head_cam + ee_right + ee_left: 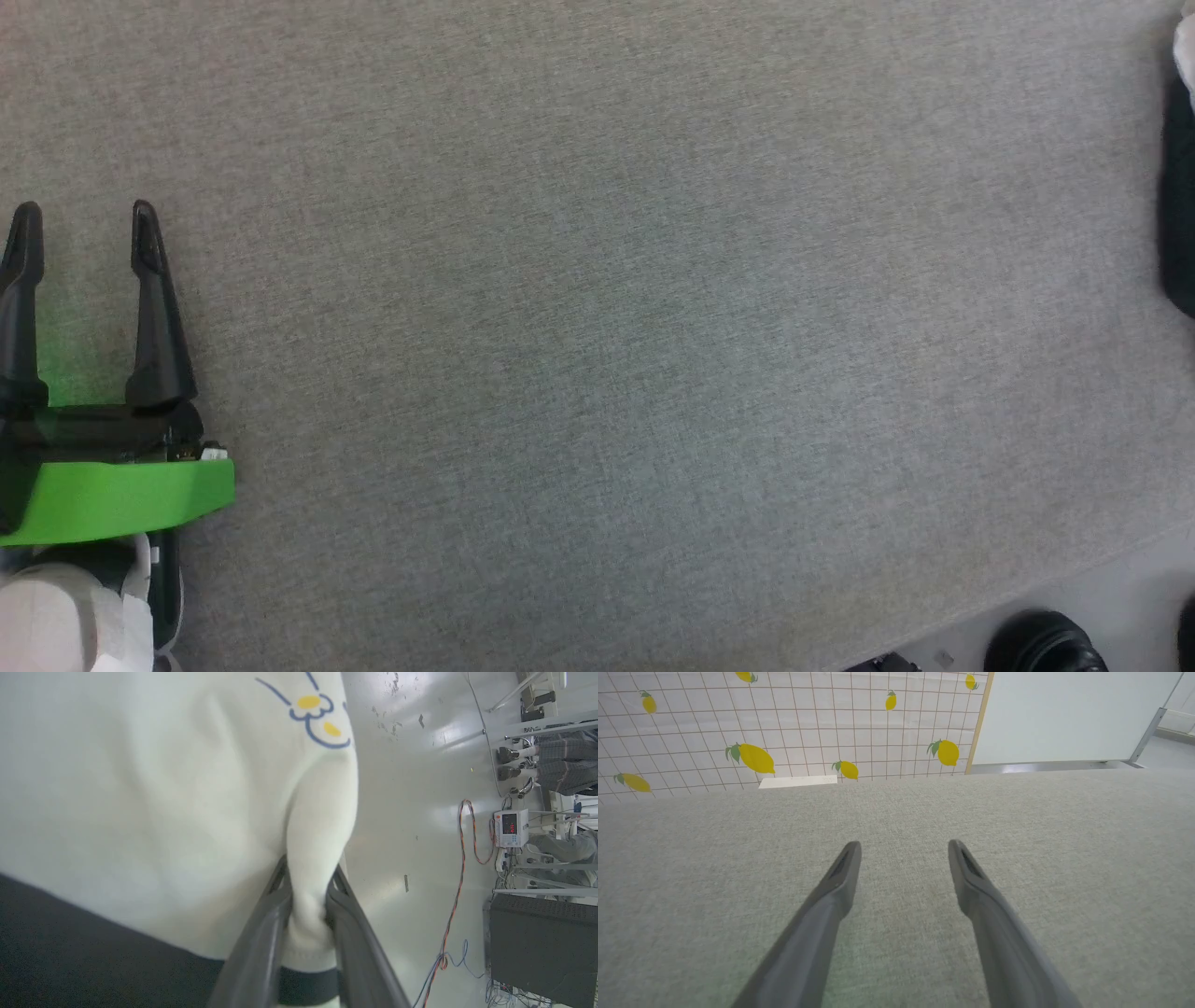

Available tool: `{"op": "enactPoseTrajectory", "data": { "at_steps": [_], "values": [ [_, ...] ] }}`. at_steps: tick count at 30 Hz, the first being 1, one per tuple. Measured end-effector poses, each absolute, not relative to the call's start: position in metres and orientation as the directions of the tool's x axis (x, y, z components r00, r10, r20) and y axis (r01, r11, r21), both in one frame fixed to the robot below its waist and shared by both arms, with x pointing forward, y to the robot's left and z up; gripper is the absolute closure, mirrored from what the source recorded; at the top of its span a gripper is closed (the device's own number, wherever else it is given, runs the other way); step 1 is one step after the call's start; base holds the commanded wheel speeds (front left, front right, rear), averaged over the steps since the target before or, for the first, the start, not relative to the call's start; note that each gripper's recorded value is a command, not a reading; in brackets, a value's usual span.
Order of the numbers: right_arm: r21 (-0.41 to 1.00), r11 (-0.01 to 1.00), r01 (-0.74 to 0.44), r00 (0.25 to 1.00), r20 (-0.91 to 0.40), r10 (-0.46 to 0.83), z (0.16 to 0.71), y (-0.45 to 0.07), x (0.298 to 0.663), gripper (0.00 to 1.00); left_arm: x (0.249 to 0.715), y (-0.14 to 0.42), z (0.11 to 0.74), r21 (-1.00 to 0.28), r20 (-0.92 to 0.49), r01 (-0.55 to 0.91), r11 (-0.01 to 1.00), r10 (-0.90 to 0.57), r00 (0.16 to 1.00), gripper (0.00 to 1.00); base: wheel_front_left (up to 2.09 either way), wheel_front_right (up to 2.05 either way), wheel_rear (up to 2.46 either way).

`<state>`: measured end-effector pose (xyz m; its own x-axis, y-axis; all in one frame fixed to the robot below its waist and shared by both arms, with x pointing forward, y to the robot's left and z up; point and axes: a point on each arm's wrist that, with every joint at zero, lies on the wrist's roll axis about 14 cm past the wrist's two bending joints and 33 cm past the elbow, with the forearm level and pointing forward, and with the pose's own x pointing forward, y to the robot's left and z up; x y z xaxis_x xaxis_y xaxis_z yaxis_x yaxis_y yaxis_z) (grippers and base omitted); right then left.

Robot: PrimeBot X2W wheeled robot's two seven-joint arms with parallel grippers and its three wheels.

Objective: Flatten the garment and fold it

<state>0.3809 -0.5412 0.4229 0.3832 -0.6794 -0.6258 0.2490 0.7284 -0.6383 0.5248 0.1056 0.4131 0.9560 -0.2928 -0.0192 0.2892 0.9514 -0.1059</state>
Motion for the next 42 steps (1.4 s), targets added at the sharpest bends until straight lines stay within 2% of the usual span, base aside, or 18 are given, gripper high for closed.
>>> {"op": "enactPoseTrajectory", "data": {
  "at_steps": [1, 6, 9, 10, 11, 14, 17, 19, 21, 24, 28, 35, 42],
  "values": [
    [-0.641, 0.726, 0.248, 0.39, -0.62, -0.681, 0.422, -0.541, 0.383, 0.0, 0.525, 0.107, 0.412, -0.105, -0.021, 0.287, 0.952, -0.291, 0.956, 0.0, 0.0, 0.0, 0.0],
    [-0.662, 0.691, 0.289, 0.421, -0.561, -0.713, 0.44, -0.55, 0.383, 0.0, 0.523, 0.106, 0.417, -0.102, -0.018, 0.29, 0.952, -0.293, 0.956, 0.0, 0.0, 0.0, 0.0],
    [-0.65, 0.686, 0.327, 0.488, -0.506, -0.712, 0.457, -0.551, 0.391, 0.0, 0.521, 0.106, 0.422, -0.106, -0.004, 0.288, 0.952, -0.29, 0.957, 0.0, 0.0, 0.0, 0.0],
    [-0.644, 0.687, 0.337, 0.524, -0.478, -0.705, 0.466, -0.549, 0.397, 0.0, 0.521, 0.106, 0.425, -0.11, 0.003, 0.284, 0.952, -0.286, 0.958, 0.0, 0.0, 0.0, 0.0],
    [-0.625, 0.698, 0.351, 0.611, -0.412, -0.676, 0.485, -0.541, 0.416, 0.0, 0.518, 0.107, 0.43, -0.12, 0.015, 0.274, 0.954, -0.275, 0.961, 0.0, 0.0, 0.0, 0.0],
    [-0.565, 0.743, 0.357, 0.761, -0.285, -0.583, 0.519, -0.514, 0.451, 0.0, 0.514, 0.108, 0.44, -0.132, 0.034, 0.26, 0.956, -0.258, 0.966, 0.0, 0.0, 0.0, 0.0],
    [-0.489, 0.805, 0.337, 0.868, -0.171, -0.467, 0.548, -0.479, 0.477, 0.0, 0.508, 0.109, 0.449, -0.159, 0.051, 0.245, 0.956, -0.24, 0.969, 0.0, 0.0, 0.0, 0.0],
    [-0.446, 0.838, 0.315, 0.911, -0.106, -0.399, 0.568, -0.457, 0.487, 0.0, 0.503, 0.11, 0.457, -0.165, 0.064, 0.238, 0.957, -0.231, 0.971, 0.0, 0.0, 0.0, 0.0],
    [-0.341, 0.889, 0.306, 0.946, -0.001, -0.326, 0.596, -0.43, 0.498, 0.0, 0.498, 0.112, 0.467, -0.169, 0.084, 0.23, 0.958, -0.218, 0.972, 0.0, 0.0, 0.0, 0.0],
    [-0.229, 0.942, 0.244, 0.967, 0.125, -0.22, 0.629, -0.387, 0.504, 0.0, 0.49, 0.117, 0.484, -0.166, 0.118, 0.219, 0.962, -0.201, 0.972, 0.0, 0.0, 0.0, 0.0],
    [-0.075, 0.985, 0.154, 0.959, 0.252, -0.131, 0.653, -0.339, 0.496, 0.0, 0.478, 0.125, 0.504, -0.16, 0.154, 0.2, 0.967, -0.176, 0.972, 0.0, 0.0, 0.0, 0.0],
    [0.126, 0.992, -0.019, 0.923, 0.384, -0.031, 0.659, -0.252, 0.476, 0.0, 0.456, 0.157, 0.534, -0.145, 0.21, 0.114, 0.983, -0.082, 0.974, 0.0, 0.0, 0.0, 0.0],
    [0.256, 0.961, -0.102, 0.916, 0.401, -0.009, 0.637, -0.204, 0.458, 0.0, 0.434, 0.185, 0.549, -0.139, 0.227, 0.031, 0.99, 0.002, 0.974, 0.0, 0.0, 0.0, 0.0]
  ]
}}
